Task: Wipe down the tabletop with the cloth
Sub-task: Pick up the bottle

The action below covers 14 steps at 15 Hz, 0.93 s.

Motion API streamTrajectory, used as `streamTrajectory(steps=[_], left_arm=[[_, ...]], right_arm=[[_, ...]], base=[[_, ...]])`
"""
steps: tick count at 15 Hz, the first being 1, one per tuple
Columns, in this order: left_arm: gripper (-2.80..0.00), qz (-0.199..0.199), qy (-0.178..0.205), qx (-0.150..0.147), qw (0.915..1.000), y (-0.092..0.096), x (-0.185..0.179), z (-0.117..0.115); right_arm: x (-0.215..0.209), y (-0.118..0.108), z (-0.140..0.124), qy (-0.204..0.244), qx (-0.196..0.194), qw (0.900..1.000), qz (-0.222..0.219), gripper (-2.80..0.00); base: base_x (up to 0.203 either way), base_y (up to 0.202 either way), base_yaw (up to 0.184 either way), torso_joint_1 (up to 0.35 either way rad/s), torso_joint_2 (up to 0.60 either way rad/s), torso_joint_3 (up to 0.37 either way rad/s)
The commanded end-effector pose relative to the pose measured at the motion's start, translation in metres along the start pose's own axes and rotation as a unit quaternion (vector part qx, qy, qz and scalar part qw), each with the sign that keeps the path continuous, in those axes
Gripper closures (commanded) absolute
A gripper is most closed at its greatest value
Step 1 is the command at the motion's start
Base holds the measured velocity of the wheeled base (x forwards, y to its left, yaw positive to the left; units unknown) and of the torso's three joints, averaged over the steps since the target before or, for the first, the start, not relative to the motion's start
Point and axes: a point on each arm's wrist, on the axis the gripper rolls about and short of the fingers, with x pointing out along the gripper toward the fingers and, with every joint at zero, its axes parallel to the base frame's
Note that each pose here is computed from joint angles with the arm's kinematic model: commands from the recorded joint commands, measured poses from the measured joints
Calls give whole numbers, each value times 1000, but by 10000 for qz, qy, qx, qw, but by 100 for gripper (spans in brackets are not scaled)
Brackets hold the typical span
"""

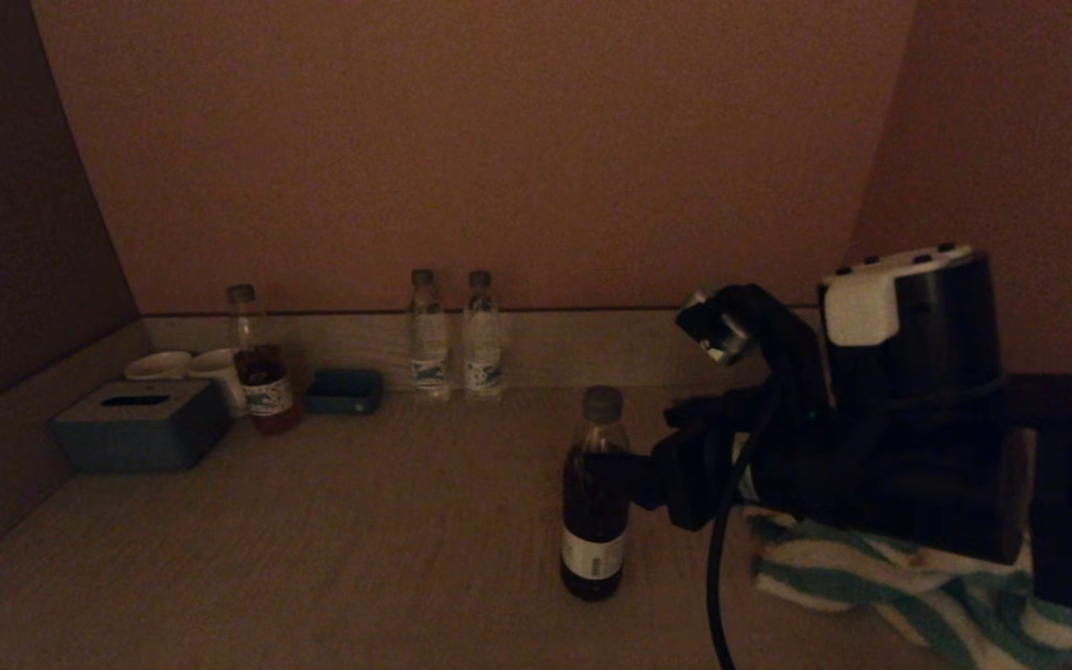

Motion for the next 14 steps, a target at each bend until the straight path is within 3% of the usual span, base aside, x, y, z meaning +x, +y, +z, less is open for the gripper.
streamTrajectory(steps=[1,14], left_arm=[[0,-8,6,2,10000,0,0,0],[0,0,7,2,10000,0,0,0]], right_arm=[[11,-1,1,62,12,10000,7,-280],[35,-2,7,154,42,9999,30,-280]], base=[[0,0,0,0,0,0],[0,0,0,0,0,0]])
